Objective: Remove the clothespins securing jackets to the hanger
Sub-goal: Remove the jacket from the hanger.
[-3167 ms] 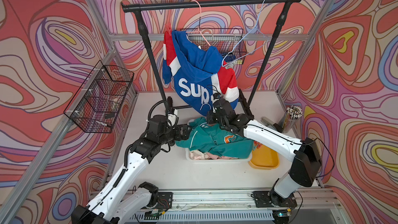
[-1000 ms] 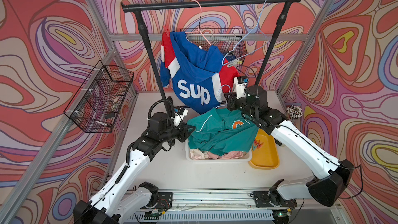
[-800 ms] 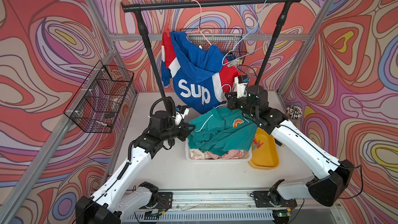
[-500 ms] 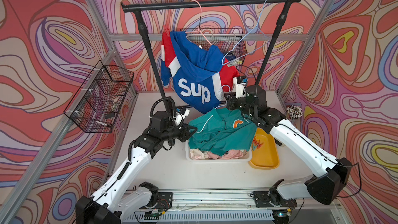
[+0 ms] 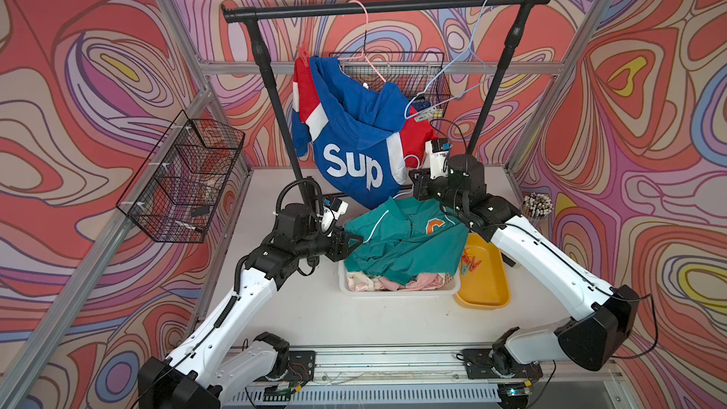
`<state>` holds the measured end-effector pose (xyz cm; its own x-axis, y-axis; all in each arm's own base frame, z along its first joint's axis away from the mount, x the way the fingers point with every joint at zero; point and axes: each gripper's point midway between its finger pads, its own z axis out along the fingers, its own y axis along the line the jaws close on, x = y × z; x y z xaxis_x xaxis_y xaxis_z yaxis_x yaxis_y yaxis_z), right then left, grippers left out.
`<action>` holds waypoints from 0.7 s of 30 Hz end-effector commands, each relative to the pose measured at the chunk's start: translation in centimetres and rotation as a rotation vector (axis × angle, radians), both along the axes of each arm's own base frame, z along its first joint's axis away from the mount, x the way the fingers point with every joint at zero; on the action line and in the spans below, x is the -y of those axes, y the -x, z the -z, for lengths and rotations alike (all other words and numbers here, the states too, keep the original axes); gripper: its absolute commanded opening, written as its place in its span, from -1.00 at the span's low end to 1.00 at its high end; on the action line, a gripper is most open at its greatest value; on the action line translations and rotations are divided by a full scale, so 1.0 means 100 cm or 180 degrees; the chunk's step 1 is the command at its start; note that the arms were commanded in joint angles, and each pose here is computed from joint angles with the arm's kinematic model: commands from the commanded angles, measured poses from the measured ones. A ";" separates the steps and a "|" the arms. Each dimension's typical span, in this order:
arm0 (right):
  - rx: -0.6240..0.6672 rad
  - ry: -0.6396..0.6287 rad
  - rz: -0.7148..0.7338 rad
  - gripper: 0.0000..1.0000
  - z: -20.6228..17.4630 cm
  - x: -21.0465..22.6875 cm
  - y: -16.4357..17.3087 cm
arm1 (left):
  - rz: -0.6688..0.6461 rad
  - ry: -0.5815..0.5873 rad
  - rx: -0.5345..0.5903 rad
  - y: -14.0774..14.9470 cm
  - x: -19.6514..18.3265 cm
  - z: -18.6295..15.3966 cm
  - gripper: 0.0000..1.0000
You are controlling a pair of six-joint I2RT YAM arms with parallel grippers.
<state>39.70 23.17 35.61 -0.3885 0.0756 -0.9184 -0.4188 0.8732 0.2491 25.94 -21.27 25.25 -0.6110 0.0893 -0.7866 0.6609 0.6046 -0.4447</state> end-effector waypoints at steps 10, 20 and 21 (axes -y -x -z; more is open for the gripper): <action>0.0112 -0.0159 0.0026 -1.00 -0.019 0.004 -0.011 | 0.0164 -0.0052 -0.0136 0.013 0.006 0.011 -0.18; 0.0107 -0.0186 0.0009 -1.00 -0.020 0.004 -0.013 | 0.0150 -0.0111 -0.0174 0.015 0.006 0.017 -0.27; 0.0104 -0.0185 0.0012 -1.00 -0.020 0.004 -0.013 | 0.0150 -0.0114 -0.0186 0.015 0.007 0.018 -0.31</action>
